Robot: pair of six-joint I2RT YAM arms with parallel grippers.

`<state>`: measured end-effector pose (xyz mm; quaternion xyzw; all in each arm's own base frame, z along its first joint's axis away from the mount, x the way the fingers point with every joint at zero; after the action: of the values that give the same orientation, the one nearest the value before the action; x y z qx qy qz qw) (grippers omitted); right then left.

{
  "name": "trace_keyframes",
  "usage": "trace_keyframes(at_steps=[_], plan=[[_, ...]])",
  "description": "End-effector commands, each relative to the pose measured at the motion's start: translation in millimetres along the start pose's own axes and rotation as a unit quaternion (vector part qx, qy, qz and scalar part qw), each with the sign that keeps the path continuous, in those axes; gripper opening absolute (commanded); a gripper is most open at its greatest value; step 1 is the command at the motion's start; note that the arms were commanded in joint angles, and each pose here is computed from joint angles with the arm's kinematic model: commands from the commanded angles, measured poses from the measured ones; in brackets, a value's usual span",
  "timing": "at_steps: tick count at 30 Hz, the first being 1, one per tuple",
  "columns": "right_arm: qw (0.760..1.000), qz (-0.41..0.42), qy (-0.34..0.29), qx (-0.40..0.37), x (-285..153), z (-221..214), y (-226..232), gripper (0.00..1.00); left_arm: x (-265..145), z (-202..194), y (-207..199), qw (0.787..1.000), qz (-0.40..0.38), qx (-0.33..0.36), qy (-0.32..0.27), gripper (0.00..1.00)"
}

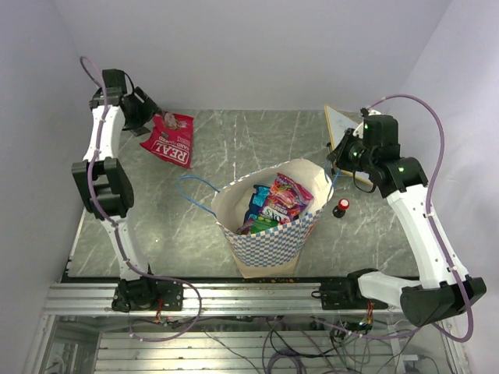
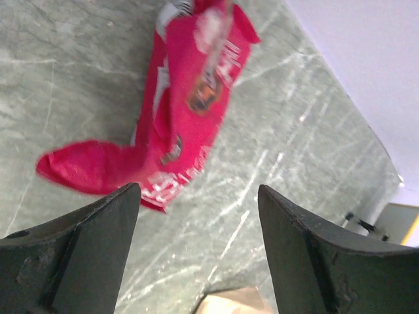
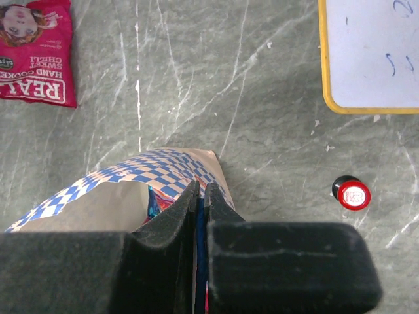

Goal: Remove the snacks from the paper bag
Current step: Place the snack at the center of the board, then adjust the paper bag at the center of the board.

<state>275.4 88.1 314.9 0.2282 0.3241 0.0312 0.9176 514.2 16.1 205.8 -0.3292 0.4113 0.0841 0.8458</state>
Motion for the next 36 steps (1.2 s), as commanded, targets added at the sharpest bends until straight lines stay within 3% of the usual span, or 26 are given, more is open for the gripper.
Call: trace_keyframes(at_steps=[1, 5, 12, 18, 23, 28, 36], plan=[[0.998, 0.036, -0.043, -0.022, -11, 18, 11, 0.00, -74, -1, -35, 0.996, -0.070, 0.039, -0.036, 0.84], [0.996, 0.054, -0.070, -0.029, -19, 34, 21, 0.00, -117, -31, -65, 0.987, -0.136, 0.071, -0.049, 0.86], [0.991, 0.090, -0.081, -0.054, -20, 54, 40, 0.00, -177, -107, -119, 0.965, -0.221, 0.143, -0.012, 0.84], [0.983, 0.152, -0.072, -0.071, -1, 65, 64, 0.00, -231, -127, -132, 0.950, -0.269, 0.159, -0.020, 0.86], [0.960, 0.250, -0.050, -0.115, 0, 84, 101, 0.00, -252, -149, -142, 0.942, -0.290, 0.169, -0.013, 0.86], [0.948, 0.290, -0.045, -0.120, 6, 103, 123, 0.00, -265, -169, -154, 0.932, -0.326, 0.162, -0.009, 0.88], [0.904, 0.405, 0.027, -0.130, 2, 78, 143, 0.00, -291, -207, -178, 0.891, -0.407, 0.201, 0.016, 0.90]])
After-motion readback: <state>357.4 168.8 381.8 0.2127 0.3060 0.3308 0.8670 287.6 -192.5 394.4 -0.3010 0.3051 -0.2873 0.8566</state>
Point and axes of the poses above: each gripper's point midway between its finger pads, its own x axis out along the fingers, its own y axis along the line the jaws close on, z = x × y, the point moved 5 cm from there along -x, back along the fingers, and after that the axes turned 6 degrees about x, right-handed, at the moved point
